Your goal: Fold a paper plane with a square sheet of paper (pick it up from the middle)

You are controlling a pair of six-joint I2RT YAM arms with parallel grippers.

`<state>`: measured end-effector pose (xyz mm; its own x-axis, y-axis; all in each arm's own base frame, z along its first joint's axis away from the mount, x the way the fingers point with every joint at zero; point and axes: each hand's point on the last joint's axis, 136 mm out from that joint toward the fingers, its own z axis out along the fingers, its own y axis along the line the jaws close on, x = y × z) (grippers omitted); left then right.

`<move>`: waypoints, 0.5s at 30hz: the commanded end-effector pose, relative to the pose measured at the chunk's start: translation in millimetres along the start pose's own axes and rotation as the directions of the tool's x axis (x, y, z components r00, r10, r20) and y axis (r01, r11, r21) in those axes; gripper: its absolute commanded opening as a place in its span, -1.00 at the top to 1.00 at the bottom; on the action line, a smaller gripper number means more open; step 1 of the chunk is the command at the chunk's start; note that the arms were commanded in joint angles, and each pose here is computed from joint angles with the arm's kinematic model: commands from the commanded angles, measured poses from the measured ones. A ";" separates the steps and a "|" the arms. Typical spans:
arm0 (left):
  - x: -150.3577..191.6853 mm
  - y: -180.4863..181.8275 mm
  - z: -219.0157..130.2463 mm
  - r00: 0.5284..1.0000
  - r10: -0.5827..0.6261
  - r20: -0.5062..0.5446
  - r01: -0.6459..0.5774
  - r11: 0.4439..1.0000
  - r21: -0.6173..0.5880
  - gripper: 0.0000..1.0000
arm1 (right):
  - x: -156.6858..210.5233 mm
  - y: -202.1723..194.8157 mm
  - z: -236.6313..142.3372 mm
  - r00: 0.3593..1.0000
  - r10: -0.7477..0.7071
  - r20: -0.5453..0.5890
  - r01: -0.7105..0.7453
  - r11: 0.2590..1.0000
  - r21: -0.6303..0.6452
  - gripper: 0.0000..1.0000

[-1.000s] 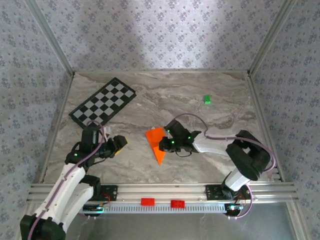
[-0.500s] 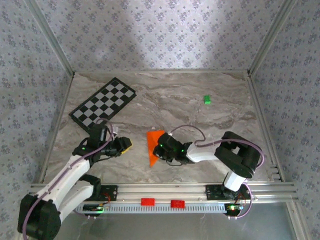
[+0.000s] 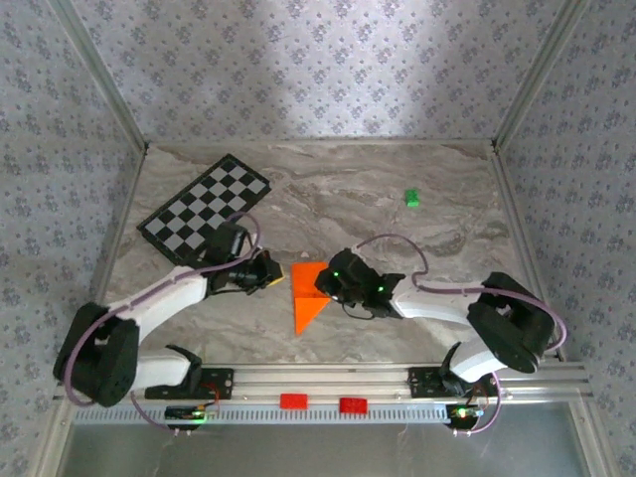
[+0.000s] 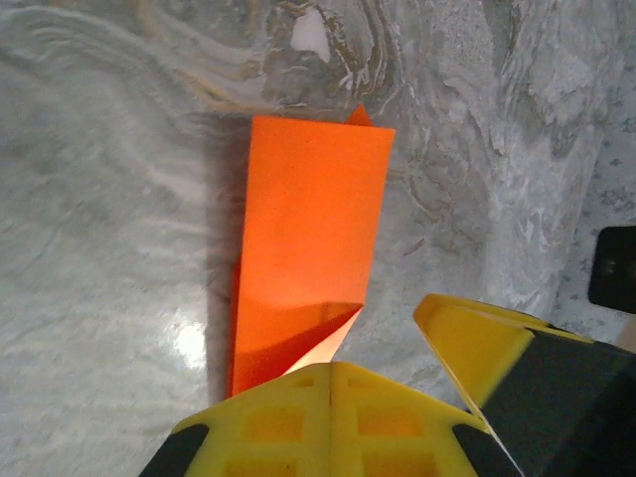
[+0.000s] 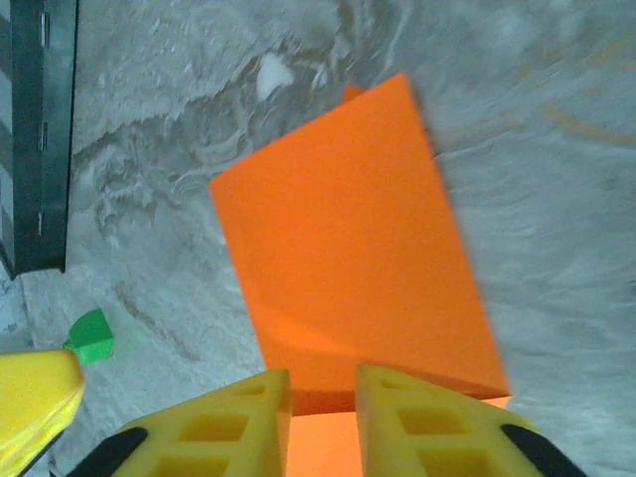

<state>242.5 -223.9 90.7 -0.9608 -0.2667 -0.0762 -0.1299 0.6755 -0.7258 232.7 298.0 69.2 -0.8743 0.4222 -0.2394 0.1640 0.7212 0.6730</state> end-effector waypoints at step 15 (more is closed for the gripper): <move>-19.9 9.4 65.6 0.994 0.031 -0.106 -0.033 0.999 -0.020 1.00 | 21.1 -38.0 3.7 0.979 -0.018 -0.205 0.018 1.000 0.001 0.34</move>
<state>268.3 -246.3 33.6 -0.9782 -0.2076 0.0041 -0.1562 0.7225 -0.6735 215.0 276.1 38.9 -0.9360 0.3279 -0.1281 0.1658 0.7317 0.6611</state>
